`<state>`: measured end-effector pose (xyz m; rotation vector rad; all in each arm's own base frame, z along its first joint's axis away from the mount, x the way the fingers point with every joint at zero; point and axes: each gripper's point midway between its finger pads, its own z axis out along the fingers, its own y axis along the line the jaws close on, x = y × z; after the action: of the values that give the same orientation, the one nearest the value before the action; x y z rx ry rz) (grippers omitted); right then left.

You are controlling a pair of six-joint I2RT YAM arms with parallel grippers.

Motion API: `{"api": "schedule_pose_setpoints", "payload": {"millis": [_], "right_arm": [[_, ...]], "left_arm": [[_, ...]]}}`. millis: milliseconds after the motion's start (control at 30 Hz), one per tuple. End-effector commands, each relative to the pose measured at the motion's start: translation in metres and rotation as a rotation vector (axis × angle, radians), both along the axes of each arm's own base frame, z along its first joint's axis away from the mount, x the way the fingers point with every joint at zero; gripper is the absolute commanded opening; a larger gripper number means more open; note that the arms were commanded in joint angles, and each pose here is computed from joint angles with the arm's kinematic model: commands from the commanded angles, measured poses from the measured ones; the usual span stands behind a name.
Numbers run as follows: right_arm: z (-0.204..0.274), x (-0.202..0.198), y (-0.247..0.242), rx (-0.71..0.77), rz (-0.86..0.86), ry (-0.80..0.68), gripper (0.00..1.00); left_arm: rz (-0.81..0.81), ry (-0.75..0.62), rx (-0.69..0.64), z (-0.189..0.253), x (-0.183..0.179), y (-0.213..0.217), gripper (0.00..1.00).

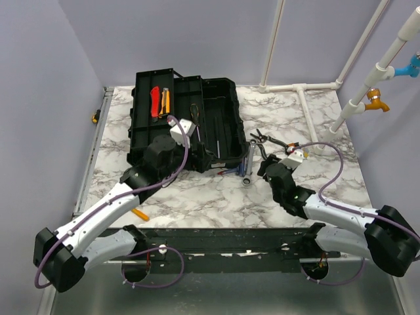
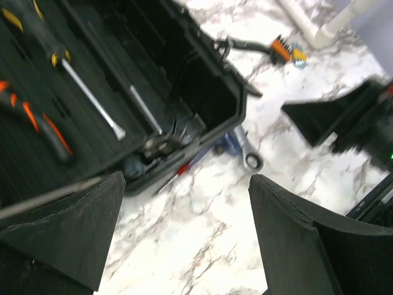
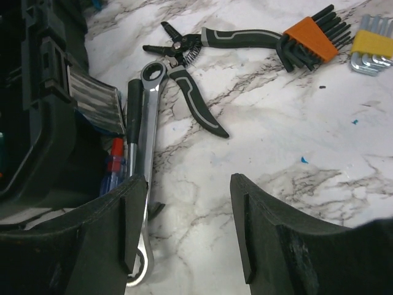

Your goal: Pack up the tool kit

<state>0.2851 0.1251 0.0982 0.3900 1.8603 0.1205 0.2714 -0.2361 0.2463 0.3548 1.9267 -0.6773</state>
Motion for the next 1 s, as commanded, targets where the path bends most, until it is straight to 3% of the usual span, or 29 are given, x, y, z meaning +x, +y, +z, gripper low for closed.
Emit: {"api": "schedule_pose_setpoints", "payload": {"millis": [0, 400, 667, 967], "right_arm": [[-0.003, 0.016, 0.009, 0.163, 0.055, 0.095, 0.63], [-0.008, 0.032, 0.032, 0.405, 0.225, 0.25, 0.61], [-0.047, 0.039, 0.046, 0.509, 0.285, 0.353, 0.55], [-0.077, 0.047, 0.069, 0.597, 0.356, 0.433, 0.54]], "left_arm": [[-0.041, -0.094, -0.034, -0.017, -0.019, 0.004, 0.84], [-0.091, -0.283, -0.044, -0.051, -0.054, 0.017, 0.84], [-0.097, -0.309, -0.076, -0.05, -0.06, 0.019, 0.84], [-0.087, -0.322, -0.084, -0.048, -0.061, 0.023, 0.84]]}}
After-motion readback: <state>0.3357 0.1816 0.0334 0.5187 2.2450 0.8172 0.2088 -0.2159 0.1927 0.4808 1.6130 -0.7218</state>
